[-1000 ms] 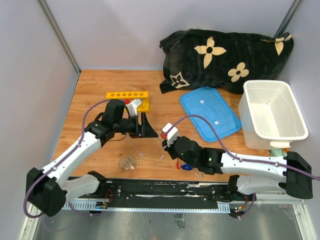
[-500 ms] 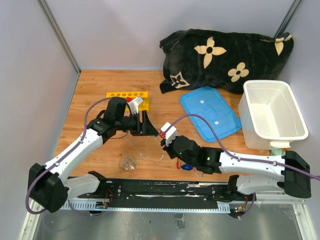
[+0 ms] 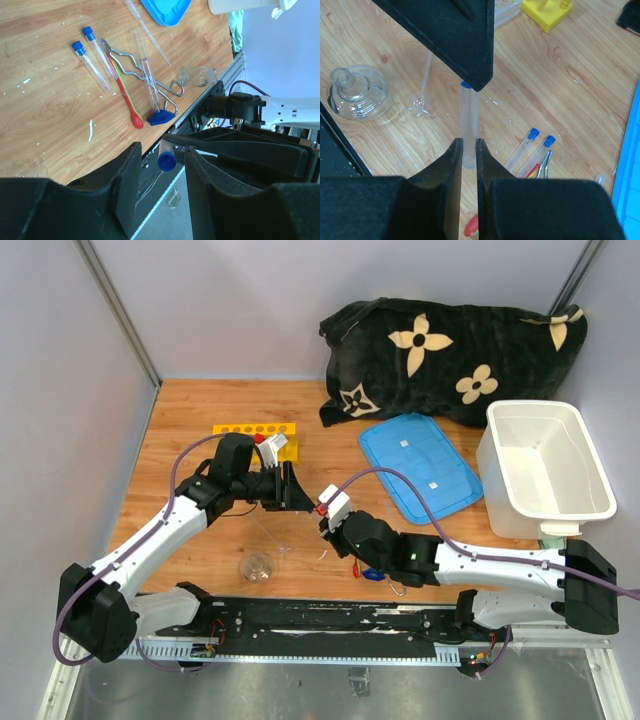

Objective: Organize the chemistry lab equipment
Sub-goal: Pick up the test tube at the center of the board.

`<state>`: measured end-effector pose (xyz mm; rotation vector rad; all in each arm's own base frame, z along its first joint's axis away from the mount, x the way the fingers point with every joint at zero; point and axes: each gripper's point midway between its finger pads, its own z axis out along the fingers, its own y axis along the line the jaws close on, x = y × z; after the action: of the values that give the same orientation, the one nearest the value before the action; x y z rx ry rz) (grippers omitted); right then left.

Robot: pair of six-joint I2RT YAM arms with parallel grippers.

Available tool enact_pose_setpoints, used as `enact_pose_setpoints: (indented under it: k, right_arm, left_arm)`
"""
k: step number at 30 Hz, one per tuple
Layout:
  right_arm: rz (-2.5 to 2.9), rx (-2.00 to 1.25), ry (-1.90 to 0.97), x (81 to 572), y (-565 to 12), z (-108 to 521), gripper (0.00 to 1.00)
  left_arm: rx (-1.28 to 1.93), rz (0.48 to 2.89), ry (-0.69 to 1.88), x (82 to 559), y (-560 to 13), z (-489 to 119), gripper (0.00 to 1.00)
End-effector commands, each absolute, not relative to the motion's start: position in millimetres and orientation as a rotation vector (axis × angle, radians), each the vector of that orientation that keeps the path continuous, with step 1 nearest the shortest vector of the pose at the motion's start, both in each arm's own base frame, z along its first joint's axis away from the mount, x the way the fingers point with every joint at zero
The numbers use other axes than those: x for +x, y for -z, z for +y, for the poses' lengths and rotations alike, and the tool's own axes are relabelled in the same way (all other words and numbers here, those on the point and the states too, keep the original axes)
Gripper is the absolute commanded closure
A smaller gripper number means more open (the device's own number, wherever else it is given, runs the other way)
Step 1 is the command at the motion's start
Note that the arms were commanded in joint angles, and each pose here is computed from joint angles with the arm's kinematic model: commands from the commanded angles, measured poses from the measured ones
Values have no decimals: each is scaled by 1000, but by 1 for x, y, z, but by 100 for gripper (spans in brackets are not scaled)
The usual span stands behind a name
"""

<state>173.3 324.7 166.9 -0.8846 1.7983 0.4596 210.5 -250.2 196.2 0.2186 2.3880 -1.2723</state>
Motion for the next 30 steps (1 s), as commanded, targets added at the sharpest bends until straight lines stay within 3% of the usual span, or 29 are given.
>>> enact_pose_setpoints:
  k: [1,16,23,28,30]
  right_arm:
    - [1755,-877,-492,170,-185,338,99]
    - [1767,-879,-488,170,-182,340,99]
    - [1771,-879,-483,170,-180,340,99]
    - [1774,-874,-481,170,-180,339,98]
    - [1778,-869,-477,171,-181,338,89]
  left_arm:
    - [265,2347,1309,211,-207,-254,56]
    - [266,2367,1281,210,-200,-251,78]
    - [250,2387,1227,213,-195,-246,100]
    - [249,2396,1186,214,-193,-242,100]
    - [241,2400,1143,217,-192,-238,100]
